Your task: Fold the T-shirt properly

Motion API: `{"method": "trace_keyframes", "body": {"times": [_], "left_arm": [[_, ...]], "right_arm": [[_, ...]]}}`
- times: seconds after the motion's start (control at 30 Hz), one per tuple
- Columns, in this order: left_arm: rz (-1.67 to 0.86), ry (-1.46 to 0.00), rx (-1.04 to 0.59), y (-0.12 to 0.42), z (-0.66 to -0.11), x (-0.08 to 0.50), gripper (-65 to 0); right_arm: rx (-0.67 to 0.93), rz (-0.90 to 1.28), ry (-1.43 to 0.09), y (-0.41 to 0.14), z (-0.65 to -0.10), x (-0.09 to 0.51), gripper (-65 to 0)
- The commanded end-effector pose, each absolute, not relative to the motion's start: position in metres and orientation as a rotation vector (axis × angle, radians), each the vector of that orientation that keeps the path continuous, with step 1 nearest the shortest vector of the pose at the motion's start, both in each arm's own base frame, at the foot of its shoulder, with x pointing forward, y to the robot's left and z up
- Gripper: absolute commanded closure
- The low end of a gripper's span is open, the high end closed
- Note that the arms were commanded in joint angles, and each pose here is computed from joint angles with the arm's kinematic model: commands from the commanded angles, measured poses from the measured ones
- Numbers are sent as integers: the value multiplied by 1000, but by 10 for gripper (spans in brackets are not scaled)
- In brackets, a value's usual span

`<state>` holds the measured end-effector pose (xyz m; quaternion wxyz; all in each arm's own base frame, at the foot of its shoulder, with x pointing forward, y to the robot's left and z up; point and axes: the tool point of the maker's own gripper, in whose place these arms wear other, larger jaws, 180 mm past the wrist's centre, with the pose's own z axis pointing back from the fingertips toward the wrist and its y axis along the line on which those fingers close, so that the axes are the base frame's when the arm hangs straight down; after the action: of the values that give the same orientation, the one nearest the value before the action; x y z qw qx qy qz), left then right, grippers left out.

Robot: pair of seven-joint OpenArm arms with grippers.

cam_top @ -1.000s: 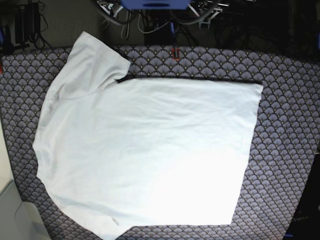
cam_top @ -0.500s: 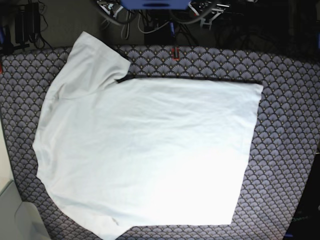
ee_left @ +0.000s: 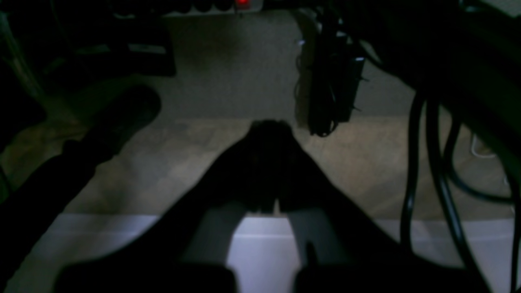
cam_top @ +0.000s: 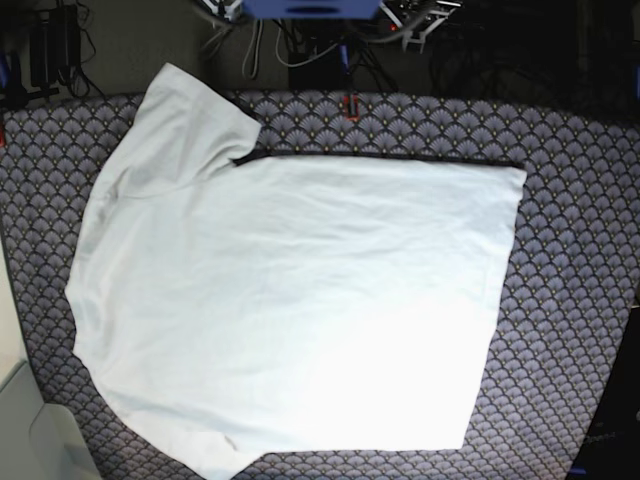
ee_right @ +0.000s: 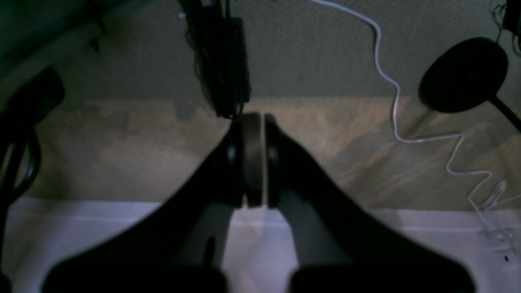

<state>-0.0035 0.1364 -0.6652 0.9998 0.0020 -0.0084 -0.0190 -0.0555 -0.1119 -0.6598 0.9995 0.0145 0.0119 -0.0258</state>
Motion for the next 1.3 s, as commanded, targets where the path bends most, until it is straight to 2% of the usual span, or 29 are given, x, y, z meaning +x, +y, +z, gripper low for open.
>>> {"method": "trace_keyframes", "body": {"times": [0.0,0.27,0.47,0.67,0.97,1.17,1.27], "left_arm": [[-42,-25,28,149,-664,-12,-3],[-82,-187,66,181,-635,-19,-3],[-115,-324,59,179,-598,-9,-3],[-127,-467,22,160,-553,10,-3],[-131,-622,-22,139,-489,30,-3],[-128,-782,-44,128,-426,61,-3],[-106,-888,-5,140,-387,84,-4]], "right_arm": [[16,-53,27,-114,-658,-64,0],[-14,-42,-6,-133,-646,-88,0],[-59,-13,-65,-163,-627,-97,0],[-90,39,-228,-185,-584,-74,0],[-109,121,-538,-193,-476,-10,0],[-146,129,-708,-198,-411,31,0],[-150,138,-790,-195,-385,52,-2]]}}
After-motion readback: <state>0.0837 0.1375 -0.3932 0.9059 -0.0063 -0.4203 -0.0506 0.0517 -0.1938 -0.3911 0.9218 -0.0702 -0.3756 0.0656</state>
